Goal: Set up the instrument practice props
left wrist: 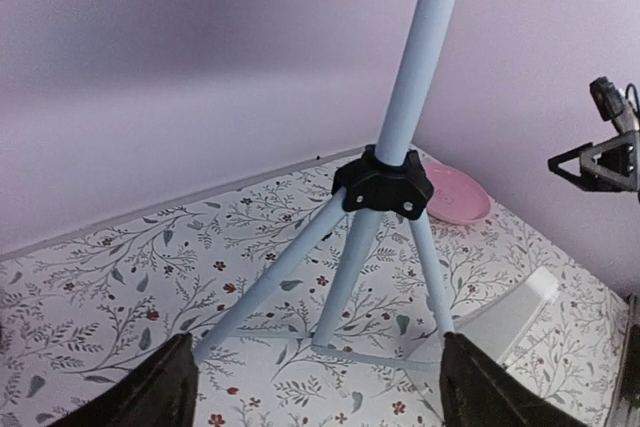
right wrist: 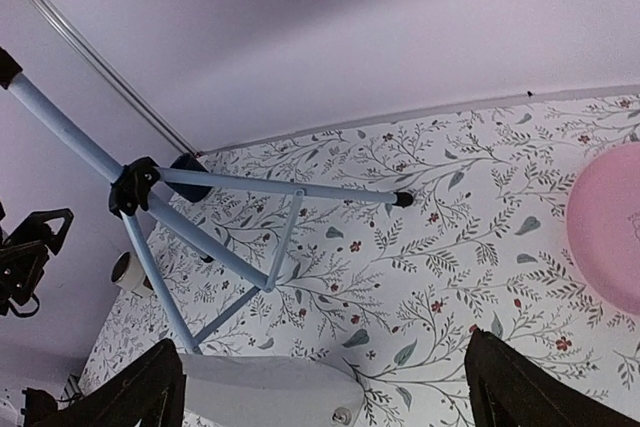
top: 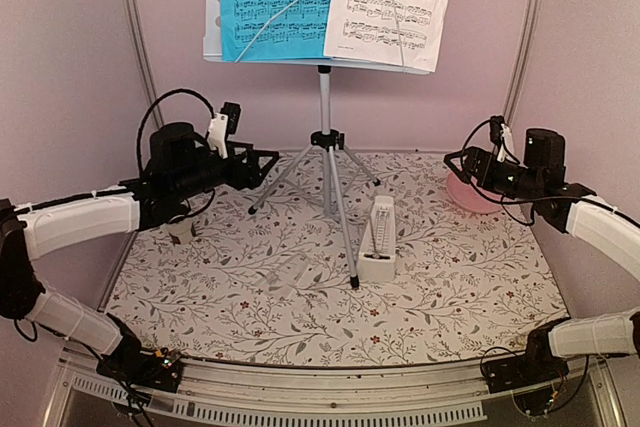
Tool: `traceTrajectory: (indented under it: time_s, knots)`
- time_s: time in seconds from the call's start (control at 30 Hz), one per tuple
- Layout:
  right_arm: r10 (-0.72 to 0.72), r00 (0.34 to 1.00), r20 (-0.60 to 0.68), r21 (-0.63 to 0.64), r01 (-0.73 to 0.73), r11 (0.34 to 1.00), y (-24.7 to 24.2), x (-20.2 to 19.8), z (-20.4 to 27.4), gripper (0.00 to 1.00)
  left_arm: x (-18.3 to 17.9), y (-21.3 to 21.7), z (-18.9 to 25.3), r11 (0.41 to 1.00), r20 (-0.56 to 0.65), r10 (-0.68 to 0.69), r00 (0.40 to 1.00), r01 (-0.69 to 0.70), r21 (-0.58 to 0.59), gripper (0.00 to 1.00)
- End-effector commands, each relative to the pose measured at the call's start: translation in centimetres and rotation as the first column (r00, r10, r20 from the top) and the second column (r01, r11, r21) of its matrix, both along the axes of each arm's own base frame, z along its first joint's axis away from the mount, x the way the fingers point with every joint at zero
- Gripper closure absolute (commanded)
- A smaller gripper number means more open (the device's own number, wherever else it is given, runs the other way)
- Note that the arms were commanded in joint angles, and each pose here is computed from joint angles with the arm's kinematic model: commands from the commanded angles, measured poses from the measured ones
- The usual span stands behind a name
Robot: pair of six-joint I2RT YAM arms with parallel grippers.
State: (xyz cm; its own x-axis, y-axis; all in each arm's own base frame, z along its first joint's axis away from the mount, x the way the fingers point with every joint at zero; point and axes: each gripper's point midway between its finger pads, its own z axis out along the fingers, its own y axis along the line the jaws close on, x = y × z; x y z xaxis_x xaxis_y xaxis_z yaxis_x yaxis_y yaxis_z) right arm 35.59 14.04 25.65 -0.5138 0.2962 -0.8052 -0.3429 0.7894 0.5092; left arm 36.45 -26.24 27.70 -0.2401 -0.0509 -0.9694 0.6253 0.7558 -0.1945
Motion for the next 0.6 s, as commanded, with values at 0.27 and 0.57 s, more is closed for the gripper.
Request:
traceTrajectory:
  time_s: [0.27, 0.57]
  knots:
    - [0.08, 0.995, 0.053, 0.022, -0.081, 0.996, 1.2, 1.9, -0.1, 0.01, 0.6, 10.2, -3.0, 0.957, -0.341, 0.206, 0.917, -0.262, -0.127, 0.01]
    - [0.045, 0.999, -0.016, 0.024, -0.045, 0.999, 0.2, -1.0, -5.3, 0.01, -2.4, 12.8, -9.6, 0.931, -0.474, 0.275, 0.837, -0.355, -0.088, 0.01]
